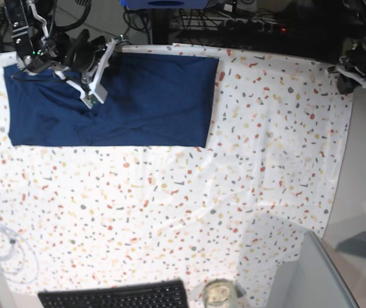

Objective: Layout the t-shirt on the table in an organized manner, then fold the t-shirt properly
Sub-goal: 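Press and smooth the folded shirt with the right gripper, then move the left gripper to the shirt's free end and grasp it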

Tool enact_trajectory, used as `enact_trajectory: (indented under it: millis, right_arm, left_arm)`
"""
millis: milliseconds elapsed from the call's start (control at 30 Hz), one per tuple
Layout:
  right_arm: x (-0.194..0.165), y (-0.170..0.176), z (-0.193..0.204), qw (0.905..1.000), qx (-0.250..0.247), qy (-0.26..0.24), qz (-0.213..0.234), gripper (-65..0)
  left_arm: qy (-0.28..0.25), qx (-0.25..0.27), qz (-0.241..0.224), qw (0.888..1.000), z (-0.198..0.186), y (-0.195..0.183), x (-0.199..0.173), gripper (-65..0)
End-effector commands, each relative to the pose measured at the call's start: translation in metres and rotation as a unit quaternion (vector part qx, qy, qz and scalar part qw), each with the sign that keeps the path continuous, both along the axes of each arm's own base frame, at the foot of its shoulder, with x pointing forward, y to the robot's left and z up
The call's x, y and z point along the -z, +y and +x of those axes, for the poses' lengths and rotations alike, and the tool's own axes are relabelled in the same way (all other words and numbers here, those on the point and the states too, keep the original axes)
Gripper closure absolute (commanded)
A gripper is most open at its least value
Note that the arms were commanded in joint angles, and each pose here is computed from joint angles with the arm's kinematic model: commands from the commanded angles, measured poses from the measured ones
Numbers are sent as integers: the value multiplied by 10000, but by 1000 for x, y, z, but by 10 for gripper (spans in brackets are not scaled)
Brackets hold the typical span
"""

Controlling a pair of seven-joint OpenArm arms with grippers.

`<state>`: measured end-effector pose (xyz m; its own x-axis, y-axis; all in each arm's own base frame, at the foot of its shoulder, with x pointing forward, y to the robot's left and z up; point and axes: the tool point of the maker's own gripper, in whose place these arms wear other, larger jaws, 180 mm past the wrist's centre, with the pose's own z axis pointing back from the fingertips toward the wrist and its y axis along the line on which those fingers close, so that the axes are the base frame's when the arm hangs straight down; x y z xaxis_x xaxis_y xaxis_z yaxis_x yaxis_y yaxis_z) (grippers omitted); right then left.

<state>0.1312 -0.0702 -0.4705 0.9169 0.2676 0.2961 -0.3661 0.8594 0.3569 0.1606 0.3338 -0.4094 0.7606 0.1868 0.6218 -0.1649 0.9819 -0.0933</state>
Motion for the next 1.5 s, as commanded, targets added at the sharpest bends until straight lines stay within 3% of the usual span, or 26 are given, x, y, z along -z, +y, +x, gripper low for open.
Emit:
enact_trajectory:
  millis: [0, 233, 400, 600, 700, 767, 800, 833, 933, 1033, 1133, 1333, 1467]
  right_arm:
    - [-5, 0, 6, 9999, 14, -113, 49, -3]
    - [-5, 0, 6, 9999, 10, -116, 44, -5]
    - [-9, 1, 6, 9999, -9, -159, 64, -18]
    - [-39, -9, 21, 9975, -55, -709, -5, -309]
    - [-45, -34, 36, 9953, 347, -889, -176, -384]
    - [-48, -55, 45, 9925, 665, -980, -303, -356]
    - [-50, -64, 49, 9905, 843, -1033, -348, -312]
    - [-52, -74, 53, 9884, 992, -1082, -400, -257]
    - [-59, -103, 62, 9796, 1489, -1232, -549, 0]
    - [-62, -119, 64, 9726, 1831, -1293, -617, -42]
    - [-65, -131, 66, 9676, 2034, -1338, -676, -17]
    - [-68, -133, 71, 9661, 2057, -1402, -680, -8]
    - [-68, -133, 73, 9659, 2062, -1417, -675, -14]
  left_arm:
    - [-149, 196, 37, 9997, 10, -5, -7, 0]
    - [-191, 1362, -715, 9879, 47, -113, 14, 0]
    - [-546, 2059, -1080, 9711, 70, -185, -1, 0]
    - [-679, 2977, -1517, 9401, 74, -265, -11, 0]
    - [-655, 3144, -1782, 9301, 72, -296, -10, 0]
    - [-650, 3179, -1867, 9273, 75, -304, -8, 0]
    - [-611, 3160, -1912, 9273, 75, -306, -5, 0]
    - [-551, 3144, -1942, 9276, 75, -306, -1, 0]
    - [-324, 3096, -2062, 9277, 76, -307, 16, 0]
    - [-86, 3033, -2171, 9278, 75, -308, 32, 0]
    - [111, 2956, -2275, 9278, 73, -307, 47, 0]
    - [-55, 2683, -2474, 9310, 76, -307, 58, 0]
    - [-290, 2715, -2378, 9321, 87, -304, 44, 0]
